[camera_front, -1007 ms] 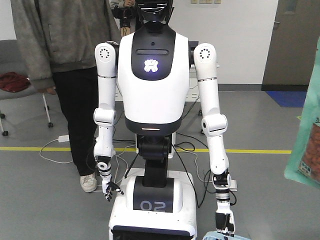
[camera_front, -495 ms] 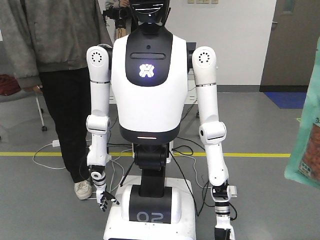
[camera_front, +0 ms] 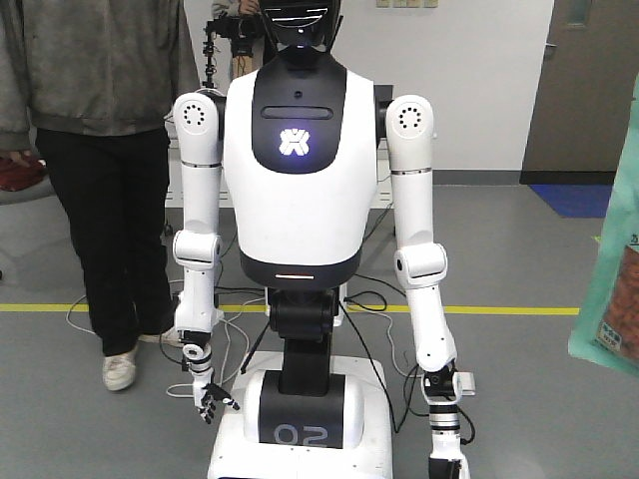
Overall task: Pick snacks and fruit into basket
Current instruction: 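Move closer until the light-blue basket is just below the grippers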
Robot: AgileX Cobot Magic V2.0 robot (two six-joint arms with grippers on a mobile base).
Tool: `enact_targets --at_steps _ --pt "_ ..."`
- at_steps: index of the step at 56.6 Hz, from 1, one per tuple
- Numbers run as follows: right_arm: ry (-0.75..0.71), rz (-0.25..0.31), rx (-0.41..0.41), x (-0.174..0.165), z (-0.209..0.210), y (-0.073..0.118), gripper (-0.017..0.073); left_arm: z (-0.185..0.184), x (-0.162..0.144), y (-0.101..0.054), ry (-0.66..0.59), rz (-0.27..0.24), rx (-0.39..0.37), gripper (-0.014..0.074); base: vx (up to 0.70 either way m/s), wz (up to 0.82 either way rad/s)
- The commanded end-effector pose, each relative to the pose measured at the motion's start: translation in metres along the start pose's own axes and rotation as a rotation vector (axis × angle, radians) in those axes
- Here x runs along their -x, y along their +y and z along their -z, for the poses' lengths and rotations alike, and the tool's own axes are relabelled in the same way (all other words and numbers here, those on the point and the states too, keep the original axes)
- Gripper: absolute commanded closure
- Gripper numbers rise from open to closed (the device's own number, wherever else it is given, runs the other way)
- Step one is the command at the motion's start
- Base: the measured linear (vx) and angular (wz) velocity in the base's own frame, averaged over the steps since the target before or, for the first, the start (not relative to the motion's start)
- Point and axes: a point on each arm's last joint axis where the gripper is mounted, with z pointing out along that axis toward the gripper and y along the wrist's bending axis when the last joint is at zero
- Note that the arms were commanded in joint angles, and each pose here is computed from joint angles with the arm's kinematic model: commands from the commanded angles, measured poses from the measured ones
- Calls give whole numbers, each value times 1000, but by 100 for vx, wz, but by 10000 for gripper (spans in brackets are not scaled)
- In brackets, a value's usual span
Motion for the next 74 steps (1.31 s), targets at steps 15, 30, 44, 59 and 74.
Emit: enact_targets --at_steps 15,30,44,59,74 --pt "-41 69 -24 13 0 -2 568 2 19 -5 -118 -2 -38 591 0 0" --pt "-41 69 -25 13 0 -2 568 2 19 -5 -118 -2 -38 591 0 0" --pt "-41 69 -24 13 0 -2 568 2 19 -5 -118 -2 -38 591 4 -1" --pt "-41 69 -24 13 0 -2 568 2 19 -5 -118 -2 -38 591 7 0" --pt "-41 69 -24 13 0 -2 568 2 19 -5 -118 -2 -38 591 3 0"
